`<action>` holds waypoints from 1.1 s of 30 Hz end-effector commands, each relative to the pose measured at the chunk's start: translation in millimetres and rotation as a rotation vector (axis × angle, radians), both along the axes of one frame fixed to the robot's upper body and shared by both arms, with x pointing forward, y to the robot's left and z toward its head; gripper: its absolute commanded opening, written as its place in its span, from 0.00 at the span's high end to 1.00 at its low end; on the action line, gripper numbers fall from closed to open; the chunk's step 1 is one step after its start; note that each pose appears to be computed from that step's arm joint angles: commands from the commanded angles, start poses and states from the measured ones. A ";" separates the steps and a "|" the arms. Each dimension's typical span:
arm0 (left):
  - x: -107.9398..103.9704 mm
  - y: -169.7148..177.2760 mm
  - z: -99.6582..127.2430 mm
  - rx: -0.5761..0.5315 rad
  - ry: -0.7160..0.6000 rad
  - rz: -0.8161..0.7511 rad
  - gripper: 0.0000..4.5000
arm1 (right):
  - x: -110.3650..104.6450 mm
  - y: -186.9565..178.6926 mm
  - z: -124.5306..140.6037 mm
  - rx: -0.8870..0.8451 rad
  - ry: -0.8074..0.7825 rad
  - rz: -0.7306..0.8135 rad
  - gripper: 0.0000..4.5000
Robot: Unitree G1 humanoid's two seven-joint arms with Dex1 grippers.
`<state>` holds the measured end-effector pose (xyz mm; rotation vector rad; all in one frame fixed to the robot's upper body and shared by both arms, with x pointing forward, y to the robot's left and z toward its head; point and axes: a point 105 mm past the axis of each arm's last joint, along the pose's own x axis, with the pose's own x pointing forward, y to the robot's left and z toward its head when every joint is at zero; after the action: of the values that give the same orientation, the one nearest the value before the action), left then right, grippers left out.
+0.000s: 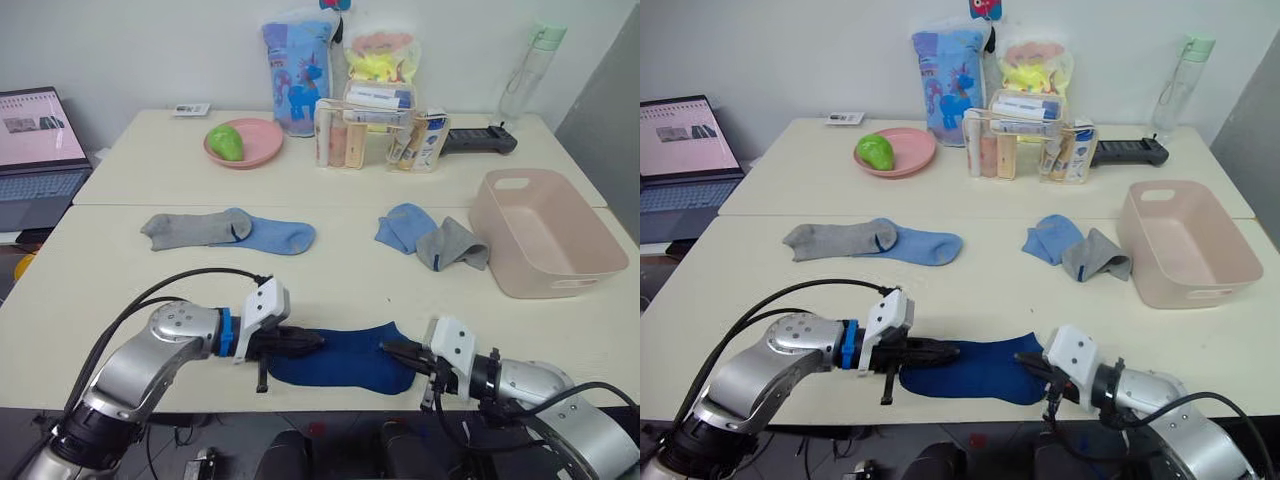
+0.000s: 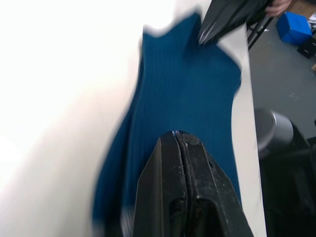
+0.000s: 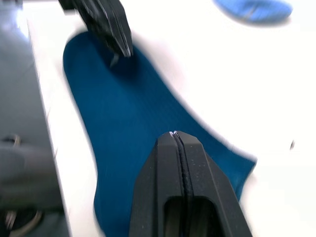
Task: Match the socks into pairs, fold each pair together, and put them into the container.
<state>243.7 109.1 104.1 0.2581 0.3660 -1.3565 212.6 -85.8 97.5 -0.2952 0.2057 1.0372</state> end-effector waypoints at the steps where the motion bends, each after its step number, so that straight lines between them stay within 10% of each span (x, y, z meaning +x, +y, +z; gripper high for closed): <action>1: 7.2 0.0 -12.3 0.052 0.004 0.037 1.00 | 11.1 4.0 -7.0 -0.038 -0.009 -0.059 0.99; 8: 12.4 27.2 -47.0 0.222 0.016 0.059 1.00 | 8.5 -22.0 -34.7 -0.099 0.140 -0.190 0.99; 19: -2.4 -2.7 5.9 0.026 -0.045 -0.138 1.00 | -3.4 -21.4 11.4 0.107 0.047 -0.207 0.99; 29: -8.0 -19.1 -31.9 0.025 -0.067 -0.094 1.00 | 4.0 -36.4 -13.2 0.139 0.159 -0.363 0.34; 33: -10.3 -16.9 -33.0 0.000 -0.069 -0.064 1.00 | -1.8 -31.9 -34.0 0.123 0.215 -0.389 0.34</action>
<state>233.2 93.3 62.9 0.3142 0.3495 -1.4132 211.9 -120.0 62.9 -0.0116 0.3891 0.6891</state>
